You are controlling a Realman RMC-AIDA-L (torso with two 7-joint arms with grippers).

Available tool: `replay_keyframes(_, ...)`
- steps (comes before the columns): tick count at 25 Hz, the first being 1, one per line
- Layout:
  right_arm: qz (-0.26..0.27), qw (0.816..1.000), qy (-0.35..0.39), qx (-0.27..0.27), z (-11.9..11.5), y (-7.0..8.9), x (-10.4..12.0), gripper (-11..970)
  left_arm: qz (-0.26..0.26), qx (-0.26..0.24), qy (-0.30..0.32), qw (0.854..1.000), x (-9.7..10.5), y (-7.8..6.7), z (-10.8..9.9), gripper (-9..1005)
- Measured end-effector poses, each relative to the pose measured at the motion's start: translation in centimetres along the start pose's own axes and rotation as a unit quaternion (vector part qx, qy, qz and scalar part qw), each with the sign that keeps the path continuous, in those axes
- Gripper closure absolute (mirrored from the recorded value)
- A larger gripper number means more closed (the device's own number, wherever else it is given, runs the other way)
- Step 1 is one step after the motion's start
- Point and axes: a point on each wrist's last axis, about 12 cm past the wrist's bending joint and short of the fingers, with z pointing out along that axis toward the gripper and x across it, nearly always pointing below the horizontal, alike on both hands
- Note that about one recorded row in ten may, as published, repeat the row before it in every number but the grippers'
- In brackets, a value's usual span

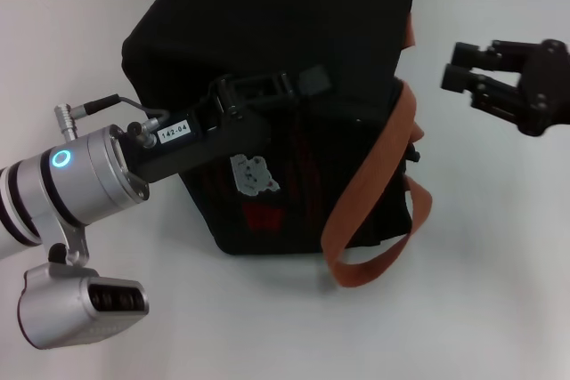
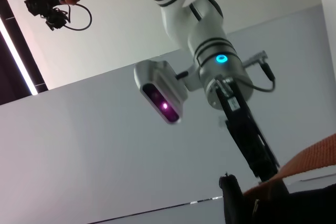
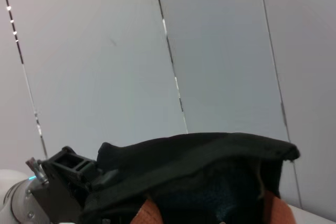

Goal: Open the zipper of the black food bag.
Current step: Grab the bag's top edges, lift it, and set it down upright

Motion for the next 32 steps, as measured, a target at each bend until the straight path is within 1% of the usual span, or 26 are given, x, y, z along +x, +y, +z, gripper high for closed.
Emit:
replay_keyframes(1, -0.003, 1.0, 0.006, -0.008, 0.7, -0.1, 0.0, 627, 0.0, -0.001, 0.0, 1.0, 0.0, 0.0, 0.0, 898)
replay_keyframes(6, -0.013, 0.999, 0.025, -0.025, 1.9, 0.1, 0.1, 626, 0.0, -0.001, -0.001, 1.0, 0.0, 0.0, 0.0, 898)
replay_keyframes(9, -0.02, 0.999, 0.043, -0.022, 2.8, -0.1, 0.3, 626, 0.0, -0.002, -0.001, 1.0, 0.0, 0.0, 0.1, 898)
replay_keyframes(17, -0.036, 0.998, 0.056, -0.019, 4.3, -0.6, 0.0, 627, 0.0, -0.002, 0.0, 1.0, 0.0, 0.1, 0.1, 898)
replay_keyframes(27, -0.047, 0.996, 0.067, -0.024, 5.1, -0.5, 0.0, 626, 0.002, -0.004, -0.001, 1.0, 0.0, 0.1, 0.1, 898)
replay_keyframes(32, -0.049, 0.997, 0.058, -0.016, 5.5, -0.7, -0.2, 699, 0.002, -0.004, -0.001, 1.0, 0.0, 0.1, 0.1, 897)
